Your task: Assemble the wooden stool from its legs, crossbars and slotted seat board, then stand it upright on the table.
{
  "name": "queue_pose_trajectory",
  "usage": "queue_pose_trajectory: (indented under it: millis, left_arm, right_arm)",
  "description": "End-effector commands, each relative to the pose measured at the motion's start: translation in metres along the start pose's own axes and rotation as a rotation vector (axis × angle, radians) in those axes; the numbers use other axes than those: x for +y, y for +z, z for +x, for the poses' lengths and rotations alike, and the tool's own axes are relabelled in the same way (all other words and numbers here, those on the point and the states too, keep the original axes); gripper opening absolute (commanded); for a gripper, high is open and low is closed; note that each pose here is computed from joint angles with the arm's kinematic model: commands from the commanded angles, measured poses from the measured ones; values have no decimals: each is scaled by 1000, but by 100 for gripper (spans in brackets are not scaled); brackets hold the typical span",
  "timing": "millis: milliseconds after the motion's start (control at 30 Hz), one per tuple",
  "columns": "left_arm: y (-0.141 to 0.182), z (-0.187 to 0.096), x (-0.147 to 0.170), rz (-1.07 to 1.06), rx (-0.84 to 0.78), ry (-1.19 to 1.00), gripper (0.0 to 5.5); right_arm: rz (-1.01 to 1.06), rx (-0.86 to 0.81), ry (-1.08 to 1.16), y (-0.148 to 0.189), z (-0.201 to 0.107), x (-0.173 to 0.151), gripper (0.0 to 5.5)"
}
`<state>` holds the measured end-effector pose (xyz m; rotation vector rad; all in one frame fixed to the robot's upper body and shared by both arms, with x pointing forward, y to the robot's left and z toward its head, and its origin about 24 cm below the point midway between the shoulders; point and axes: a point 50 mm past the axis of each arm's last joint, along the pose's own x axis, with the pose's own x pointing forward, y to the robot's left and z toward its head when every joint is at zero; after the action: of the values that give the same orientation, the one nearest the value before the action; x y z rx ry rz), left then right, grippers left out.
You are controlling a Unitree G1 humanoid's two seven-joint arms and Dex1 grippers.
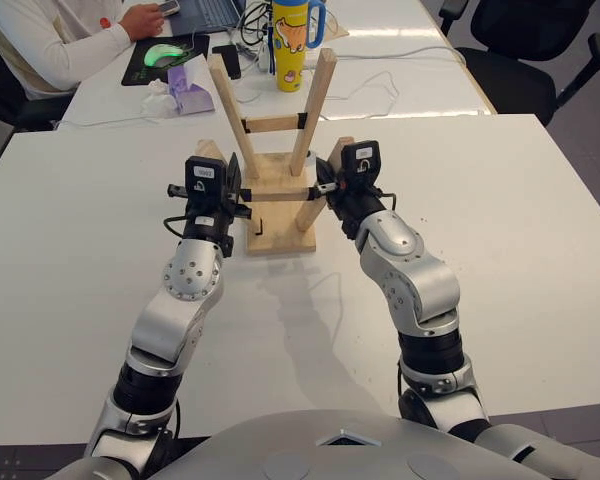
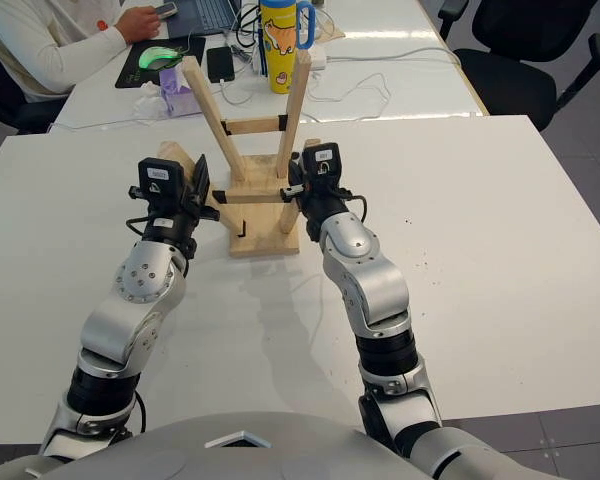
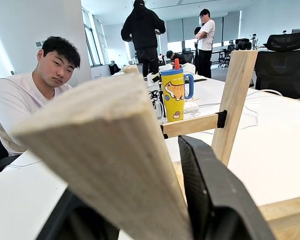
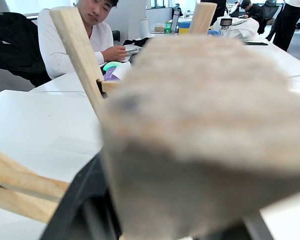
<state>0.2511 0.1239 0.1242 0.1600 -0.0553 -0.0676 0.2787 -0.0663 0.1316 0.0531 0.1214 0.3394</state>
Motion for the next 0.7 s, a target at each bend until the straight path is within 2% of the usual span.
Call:
queue_pose_trajectory:
  millis: [33,133,267,567,700]
  left_arm:
    - [-102,-27,23,150,543,-100,193]
    - [-91,-19,30,130,489,-57,259]
    - [-79,-12,28,98,443,-46,314]
    - [-71,-10,21,93,418,-38,314]
    - [-82,-16,13,174,471,-103,314]
  right_arm:
    - [-46,-161,199,33,0,28,125]
    - [-43,-159,188,33,0,26,125]
    - [-42,-160,182,32,0,25,125]
    - [-39,-149,182,30,0,24,125]
    - [-32,-144,182,29,1,23,125]
